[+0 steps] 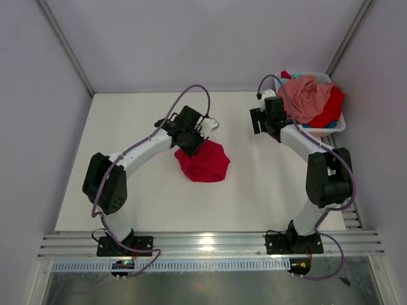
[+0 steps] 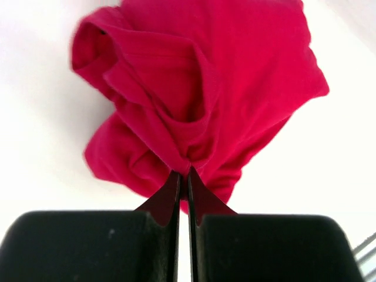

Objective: Fold and stack the t-shirts
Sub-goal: Flatten the tshirt out

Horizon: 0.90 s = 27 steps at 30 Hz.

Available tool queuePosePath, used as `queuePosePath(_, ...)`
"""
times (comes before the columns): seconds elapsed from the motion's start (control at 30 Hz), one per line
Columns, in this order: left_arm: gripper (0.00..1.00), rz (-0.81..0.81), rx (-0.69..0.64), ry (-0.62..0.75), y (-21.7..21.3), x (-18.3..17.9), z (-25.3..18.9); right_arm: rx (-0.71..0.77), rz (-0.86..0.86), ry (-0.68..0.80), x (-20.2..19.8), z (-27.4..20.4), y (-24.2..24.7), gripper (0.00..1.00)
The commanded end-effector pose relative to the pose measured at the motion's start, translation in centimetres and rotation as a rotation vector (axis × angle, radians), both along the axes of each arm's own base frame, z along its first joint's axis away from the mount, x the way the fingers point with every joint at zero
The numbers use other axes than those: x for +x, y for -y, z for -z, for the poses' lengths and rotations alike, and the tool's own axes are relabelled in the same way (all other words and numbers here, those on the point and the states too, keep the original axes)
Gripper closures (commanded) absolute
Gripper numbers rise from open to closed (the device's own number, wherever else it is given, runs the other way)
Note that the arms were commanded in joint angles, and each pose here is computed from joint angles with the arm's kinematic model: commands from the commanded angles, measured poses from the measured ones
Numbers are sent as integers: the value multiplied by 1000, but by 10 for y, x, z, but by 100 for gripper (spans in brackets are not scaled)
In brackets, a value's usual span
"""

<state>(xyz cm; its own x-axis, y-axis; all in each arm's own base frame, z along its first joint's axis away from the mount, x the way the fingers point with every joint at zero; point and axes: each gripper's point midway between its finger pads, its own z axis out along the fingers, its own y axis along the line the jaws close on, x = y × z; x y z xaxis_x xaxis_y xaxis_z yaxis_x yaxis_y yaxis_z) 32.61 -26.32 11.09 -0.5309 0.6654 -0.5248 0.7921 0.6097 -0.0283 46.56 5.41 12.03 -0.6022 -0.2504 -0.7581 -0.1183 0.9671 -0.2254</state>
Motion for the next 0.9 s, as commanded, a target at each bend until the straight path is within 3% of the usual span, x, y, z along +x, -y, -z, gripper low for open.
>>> queuePosePath(0.0,100,-34,31,171,-13,23,-43,33,-22,36,10,-13,-9,20)
queuePosePath(0.17,100,-124,115,471,-31,78,-113,61,-60,10,5,-7,-17,20)
queuePosePath(0.23,100,-180,82,597,-35,98,-165,66,-73,1,4,-4,-19,20)
queuePosePath(0.33,100,-240,-10,683,-41,113,-232,86,-98,-14,1,-1,-25,20)
queuePosePath(0.47,100,-290,29,718,-54,118,-256,126,-144,-32,-1,1,-36,20)
queuePosePath(0.63,100,-381,-69,842,-81,118,-315,145,-188,-33,-4,-1,-46,20)
queuePosePath(0.87,100,-435,-230,988,-106,91,-400,134,-228,-34,-7,-2,-58,20)
